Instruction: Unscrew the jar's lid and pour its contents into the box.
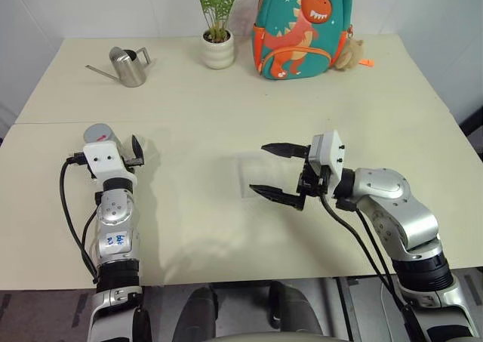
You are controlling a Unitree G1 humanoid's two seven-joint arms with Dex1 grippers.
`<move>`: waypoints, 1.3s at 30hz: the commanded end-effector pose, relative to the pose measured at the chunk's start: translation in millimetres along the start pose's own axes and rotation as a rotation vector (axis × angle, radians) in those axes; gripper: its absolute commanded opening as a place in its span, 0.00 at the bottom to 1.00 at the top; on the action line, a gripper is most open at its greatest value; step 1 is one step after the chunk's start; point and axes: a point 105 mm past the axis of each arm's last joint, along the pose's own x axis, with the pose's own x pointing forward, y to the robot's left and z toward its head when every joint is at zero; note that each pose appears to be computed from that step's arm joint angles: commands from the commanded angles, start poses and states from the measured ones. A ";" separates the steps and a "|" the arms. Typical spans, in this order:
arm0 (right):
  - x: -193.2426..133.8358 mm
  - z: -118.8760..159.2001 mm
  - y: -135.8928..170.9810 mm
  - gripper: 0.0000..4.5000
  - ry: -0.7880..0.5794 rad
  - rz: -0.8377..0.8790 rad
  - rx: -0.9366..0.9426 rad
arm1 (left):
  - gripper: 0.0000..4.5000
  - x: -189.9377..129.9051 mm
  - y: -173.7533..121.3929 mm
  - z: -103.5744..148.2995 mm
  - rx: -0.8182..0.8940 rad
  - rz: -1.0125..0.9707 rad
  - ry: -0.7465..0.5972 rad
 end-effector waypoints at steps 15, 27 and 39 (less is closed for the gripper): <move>25.2 63.1 1.1 1.00 -0.201 -0.038 -0.016 | 0.43 -33.3 -73.8 94.5 -0.170 -0.911 -0.184; 77.0 71.5 -0.6 1.00 -0.120 0.032 0.014 | 0.43 -68.8 -105.3 103.2 -0.140 -1.328 -0.075; 95.2 71.7 8.3 1.00 -0.105 0.098 0.057 | 0.43 -83.2 -113.6 97.4 -0.099 -1.394 -0.089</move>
